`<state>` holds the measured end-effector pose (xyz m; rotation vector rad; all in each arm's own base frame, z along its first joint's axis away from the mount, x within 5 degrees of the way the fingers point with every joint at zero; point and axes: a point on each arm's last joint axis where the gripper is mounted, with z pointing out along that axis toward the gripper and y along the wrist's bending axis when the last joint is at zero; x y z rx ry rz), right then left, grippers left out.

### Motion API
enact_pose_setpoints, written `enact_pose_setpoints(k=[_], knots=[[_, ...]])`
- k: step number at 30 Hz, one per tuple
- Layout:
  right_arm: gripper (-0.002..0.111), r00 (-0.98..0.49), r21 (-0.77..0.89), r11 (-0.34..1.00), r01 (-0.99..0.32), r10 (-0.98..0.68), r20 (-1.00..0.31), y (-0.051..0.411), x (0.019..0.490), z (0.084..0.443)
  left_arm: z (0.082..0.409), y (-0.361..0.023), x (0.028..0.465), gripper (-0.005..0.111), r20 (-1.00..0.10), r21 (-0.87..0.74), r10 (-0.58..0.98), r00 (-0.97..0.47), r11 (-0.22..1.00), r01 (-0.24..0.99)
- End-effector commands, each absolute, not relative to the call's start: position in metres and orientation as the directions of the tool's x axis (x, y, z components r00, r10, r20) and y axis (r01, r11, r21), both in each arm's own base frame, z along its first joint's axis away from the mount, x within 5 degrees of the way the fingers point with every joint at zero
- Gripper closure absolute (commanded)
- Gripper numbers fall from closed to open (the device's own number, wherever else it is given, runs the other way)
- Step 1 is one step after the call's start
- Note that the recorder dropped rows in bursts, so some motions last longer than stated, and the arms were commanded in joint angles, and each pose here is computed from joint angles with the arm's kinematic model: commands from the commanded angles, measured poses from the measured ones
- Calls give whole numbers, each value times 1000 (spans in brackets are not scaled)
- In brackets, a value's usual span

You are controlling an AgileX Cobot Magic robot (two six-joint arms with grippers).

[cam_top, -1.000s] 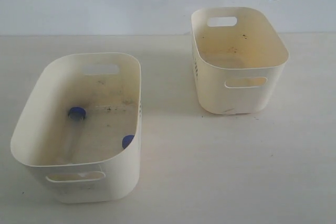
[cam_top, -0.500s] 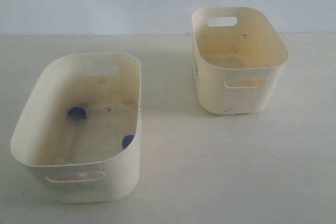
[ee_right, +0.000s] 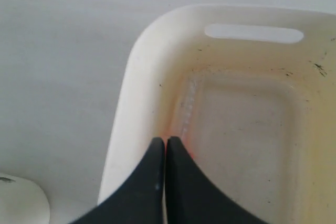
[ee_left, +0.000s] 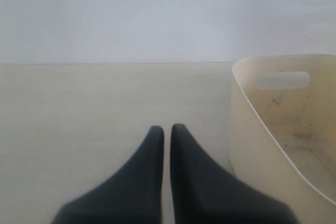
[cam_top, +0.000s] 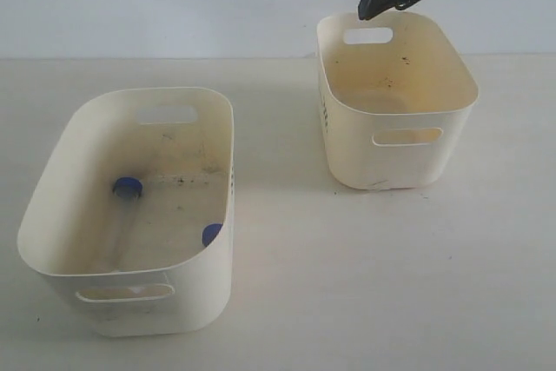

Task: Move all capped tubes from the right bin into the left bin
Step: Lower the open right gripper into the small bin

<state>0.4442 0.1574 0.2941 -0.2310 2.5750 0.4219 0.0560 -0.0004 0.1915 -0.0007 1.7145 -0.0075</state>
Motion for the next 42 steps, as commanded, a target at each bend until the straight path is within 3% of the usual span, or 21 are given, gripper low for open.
enact_pose_setpoints(k=[1, 6, 17, 28, 42], knots=[[108, -886, 308, 928, -212, -51, -460, 162, 456, 281, 194, 0, 56, 103, -993, -9, -9, -121, 1000, 3], [108, -925, 319, 931, -176, -46, -378, 164, 460, 255, 194, 0, 56, 103, -993, -9, -9, -121, 1000, 3], [108, -940, 358, 924, -132, -3, -340, 155, 467, 243, 194, 0, 56, 103, -993, -9, -9, -121, 1000, 3], [108, -965, 355, 930, -99, -3, -263, 149, 476, 205, 194, 0, 56, 103, -993, -9, -9, -121, 1000, 3], [108, -958, 344, 935, -83, 20, -284, 144, 485, 189, 194, 0, 56, 103, -993, -9, -9, -121, 1000, 3]])
